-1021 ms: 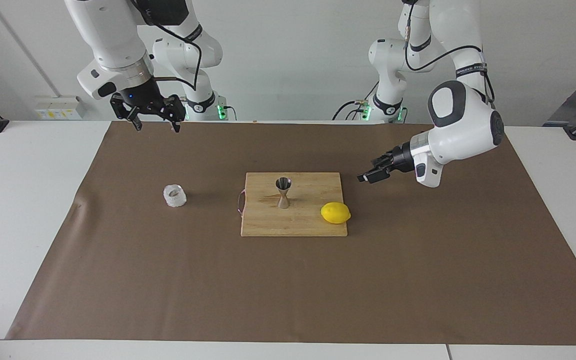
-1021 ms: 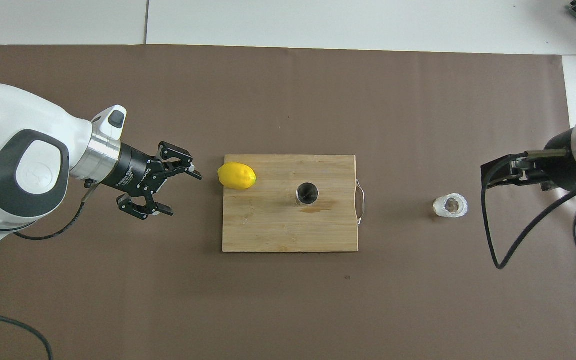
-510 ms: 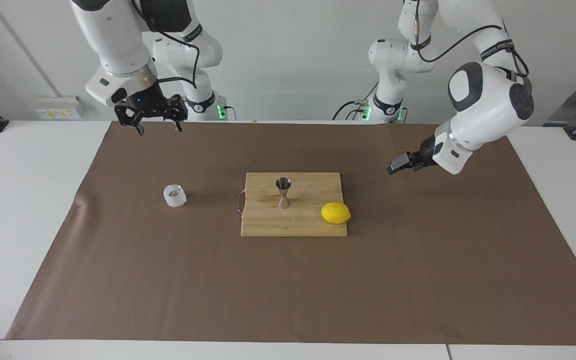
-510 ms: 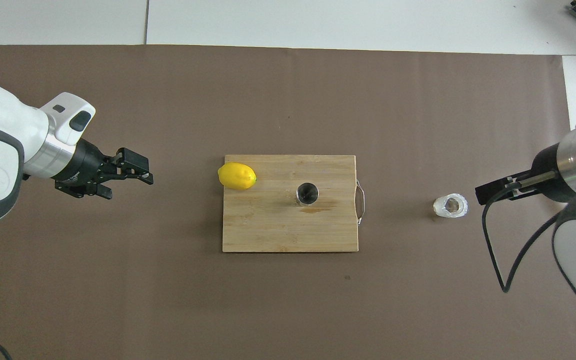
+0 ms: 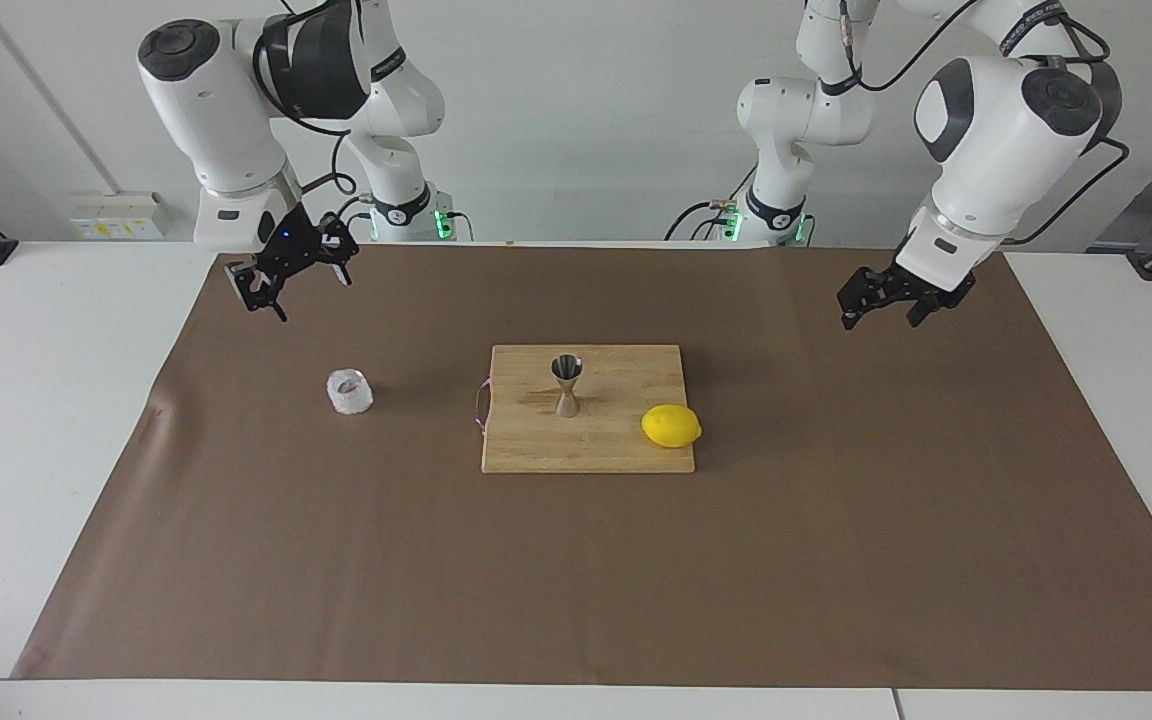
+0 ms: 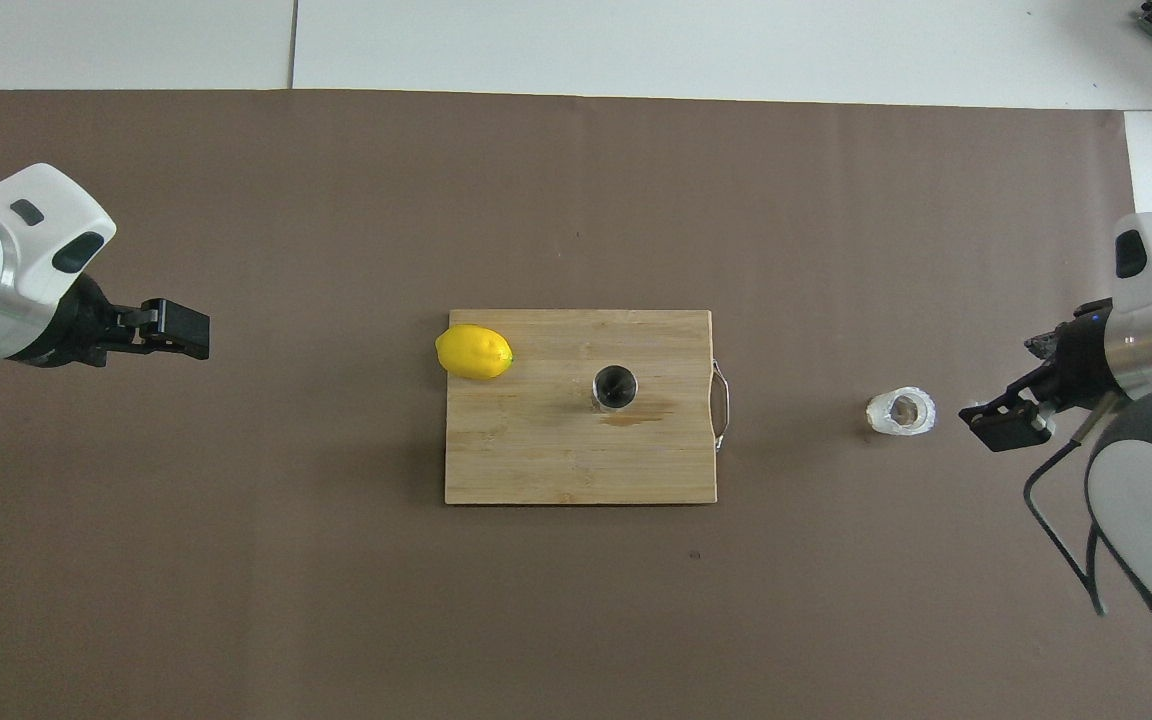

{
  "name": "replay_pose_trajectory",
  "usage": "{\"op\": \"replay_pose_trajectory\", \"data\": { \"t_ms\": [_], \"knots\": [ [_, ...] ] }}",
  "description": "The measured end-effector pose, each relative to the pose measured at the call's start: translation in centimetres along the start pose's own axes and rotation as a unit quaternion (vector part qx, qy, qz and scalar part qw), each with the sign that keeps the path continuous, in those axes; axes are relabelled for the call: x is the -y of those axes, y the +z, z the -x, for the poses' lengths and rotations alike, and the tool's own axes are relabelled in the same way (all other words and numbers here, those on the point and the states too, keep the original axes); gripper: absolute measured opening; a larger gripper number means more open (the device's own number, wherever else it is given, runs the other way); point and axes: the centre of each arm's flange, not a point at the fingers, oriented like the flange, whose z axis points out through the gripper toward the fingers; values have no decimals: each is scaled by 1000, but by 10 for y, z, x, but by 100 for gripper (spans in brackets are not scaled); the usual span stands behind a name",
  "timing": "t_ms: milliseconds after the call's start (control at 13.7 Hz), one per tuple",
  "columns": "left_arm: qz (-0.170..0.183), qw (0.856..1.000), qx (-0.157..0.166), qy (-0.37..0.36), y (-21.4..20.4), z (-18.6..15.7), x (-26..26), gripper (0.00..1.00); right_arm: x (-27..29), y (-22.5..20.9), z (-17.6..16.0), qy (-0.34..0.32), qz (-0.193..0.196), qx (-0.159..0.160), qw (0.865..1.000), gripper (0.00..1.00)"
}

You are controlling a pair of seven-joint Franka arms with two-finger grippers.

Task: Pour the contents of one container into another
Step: 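Retract the left gripper while the right gripper reaches the white cup, then lower the open right gripper around the small white cup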

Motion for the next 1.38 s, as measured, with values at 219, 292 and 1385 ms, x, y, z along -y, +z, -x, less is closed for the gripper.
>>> {"op": "replay_pose_trajectory", "data": {
  "t_ms": [219, 292, 1385],
  "knots": [
    [-2, 1000, -19, 9, -17, -3, 4, 100, -23, 38, 20, -112, -7, -31, 993, 100],
    [-3, 1000, -19, 5, -18, -3, 9, 100, -29, 51, 25, -137, -15, -43, 989, 100],
    [-8, 1000, -15, -25, -45, 6, 50, 100, -82, 217, 96, -336, -84, -233, 909, 100]
  ]
}}
